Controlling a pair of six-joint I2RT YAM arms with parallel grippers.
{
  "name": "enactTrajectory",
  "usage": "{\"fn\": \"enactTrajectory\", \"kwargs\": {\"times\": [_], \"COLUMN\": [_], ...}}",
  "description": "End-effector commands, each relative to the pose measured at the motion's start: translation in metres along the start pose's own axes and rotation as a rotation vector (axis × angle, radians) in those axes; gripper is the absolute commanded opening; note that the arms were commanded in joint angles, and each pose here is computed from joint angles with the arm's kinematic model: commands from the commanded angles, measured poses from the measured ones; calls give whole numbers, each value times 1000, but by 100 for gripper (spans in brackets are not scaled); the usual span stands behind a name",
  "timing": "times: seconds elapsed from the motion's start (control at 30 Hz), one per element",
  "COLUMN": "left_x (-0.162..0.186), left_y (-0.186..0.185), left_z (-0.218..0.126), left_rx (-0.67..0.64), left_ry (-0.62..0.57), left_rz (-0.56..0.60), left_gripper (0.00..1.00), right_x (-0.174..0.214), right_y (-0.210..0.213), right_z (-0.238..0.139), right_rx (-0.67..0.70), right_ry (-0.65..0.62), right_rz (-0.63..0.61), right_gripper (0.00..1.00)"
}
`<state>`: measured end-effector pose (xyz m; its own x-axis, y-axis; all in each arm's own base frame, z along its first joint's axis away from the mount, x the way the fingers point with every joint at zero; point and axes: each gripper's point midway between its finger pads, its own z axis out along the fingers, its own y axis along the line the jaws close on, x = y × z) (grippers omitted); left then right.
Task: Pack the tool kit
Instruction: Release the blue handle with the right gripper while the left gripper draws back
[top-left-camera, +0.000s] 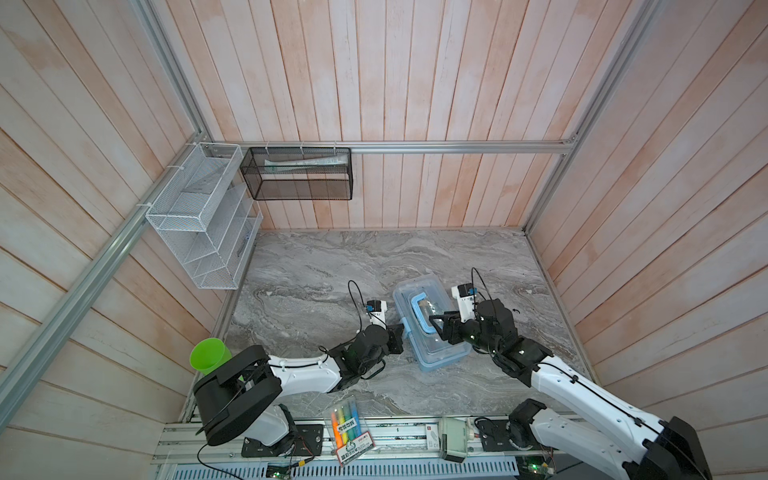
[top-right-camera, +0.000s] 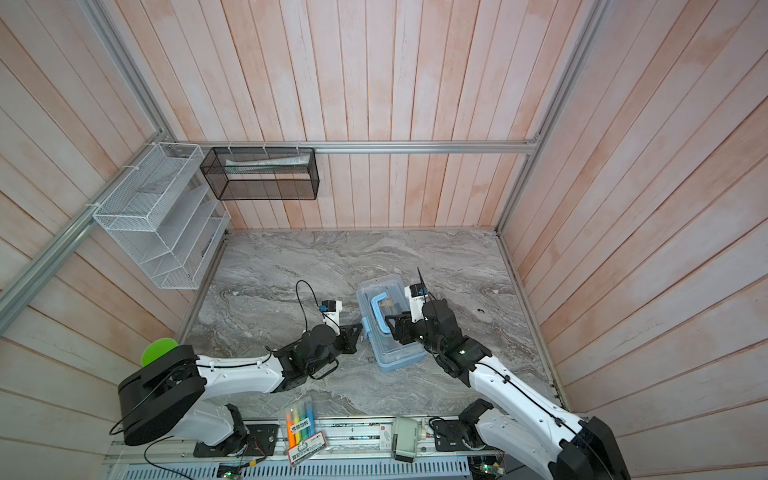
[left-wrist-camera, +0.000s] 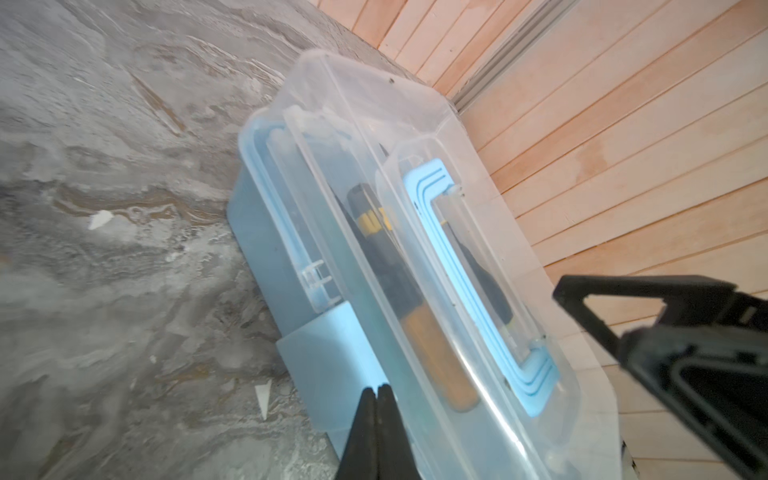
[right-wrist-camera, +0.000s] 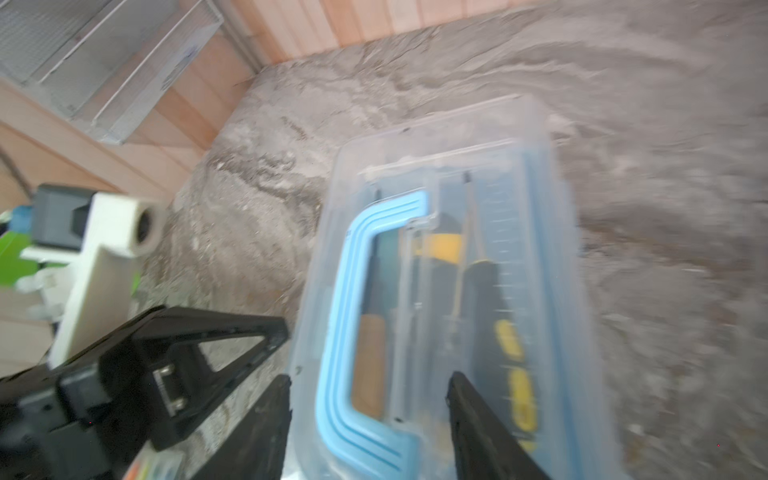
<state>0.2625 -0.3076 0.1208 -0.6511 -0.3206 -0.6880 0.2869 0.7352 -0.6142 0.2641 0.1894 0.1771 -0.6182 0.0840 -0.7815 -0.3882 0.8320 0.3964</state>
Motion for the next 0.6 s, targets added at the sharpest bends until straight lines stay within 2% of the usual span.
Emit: {"fn": "enactTrajectory", "kwargs": {"times": [0.0,0.1,0.2,0.37,0.57], "left_x": [-11,-11,-7,5,18], "left_y": [35,50,47,35,25], "left_z": [-11,-14,-10,7,25], "left_rx": [-118,-161,-141,-66,-9], "left_ry": [-37,-30,-15,26,72], "left_rz": [-4,8,32,46,48], "left_gripper": [0,0,0,0,0], "right_x": [-16,-14,-12,-1,5], "right_y": [-48,-71,-82,-66,-56], "right_z": [-17,-15,-7,10,13], "right_rx": [217,214,218,98,21], "right_ry": [-6,22,48,102,106], "right_rz": [-11,61,125,133,139], "right_gripper": [61,62,62,62,63]}}
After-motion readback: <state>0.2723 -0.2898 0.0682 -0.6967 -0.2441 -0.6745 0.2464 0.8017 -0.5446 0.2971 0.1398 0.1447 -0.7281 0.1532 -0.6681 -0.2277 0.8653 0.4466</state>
